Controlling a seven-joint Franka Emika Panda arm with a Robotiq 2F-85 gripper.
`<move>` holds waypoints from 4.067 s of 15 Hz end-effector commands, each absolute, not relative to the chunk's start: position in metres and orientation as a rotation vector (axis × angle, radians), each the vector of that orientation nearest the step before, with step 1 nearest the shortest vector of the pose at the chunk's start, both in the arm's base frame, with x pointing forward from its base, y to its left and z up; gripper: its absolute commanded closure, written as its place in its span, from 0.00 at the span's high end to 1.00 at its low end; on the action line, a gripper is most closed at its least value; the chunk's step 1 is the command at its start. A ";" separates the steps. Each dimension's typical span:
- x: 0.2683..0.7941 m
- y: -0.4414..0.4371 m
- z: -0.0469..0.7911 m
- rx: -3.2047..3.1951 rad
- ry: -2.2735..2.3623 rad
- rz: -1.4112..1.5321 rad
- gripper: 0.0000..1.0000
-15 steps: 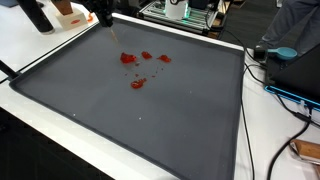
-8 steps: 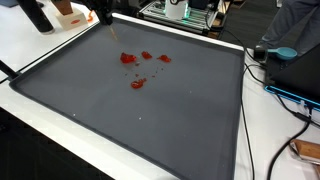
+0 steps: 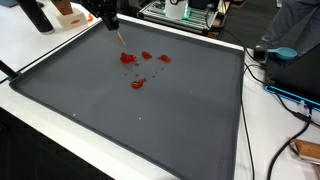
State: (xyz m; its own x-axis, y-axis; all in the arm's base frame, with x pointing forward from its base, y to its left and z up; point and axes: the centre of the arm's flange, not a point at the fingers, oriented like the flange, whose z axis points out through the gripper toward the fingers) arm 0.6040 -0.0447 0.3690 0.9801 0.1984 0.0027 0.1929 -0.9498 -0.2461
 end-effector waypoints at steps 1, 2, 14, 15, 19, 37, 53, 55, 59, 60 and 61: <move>0.601 -0.057 0.336 -2.678 -0.336 0.000 0.03; 0.601 -0.058 0.328 -2.623 -0.334 -0.019 0.03; 0.589 -0.052 0.240 -2.392 -0.306 0.018 0.03; 0.588 -0.052 0.235 -2.385 -0.301 0.020 0.03; 0.587 -0.051 0.222 -2.374 -0.283 0.044 0.03; 0.590 -0.054 0.226 -2.484 0.021 0.135 0.03; 0.592 -0.057 0.321 -2.900 0.248 0.214 0.03; 0.593 -0.054 0.332 -2.992 0.255 0.230 0.03; 0.592 -0.046 0.337 -3.191 0.314 0.284 0.03; 0.592 -0.045 0.337 -3.227 0.342 0.299 0.03; 0.593 -0.043 0.334 -3.267 0.374 0.309 0.03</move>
State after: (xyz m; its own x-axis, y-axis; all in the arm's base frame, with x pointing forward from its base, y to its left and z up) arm 0.5966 -0.0491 0.3347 0.9708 -0.1882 -0.1486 -0.1817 -0.9817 0.0565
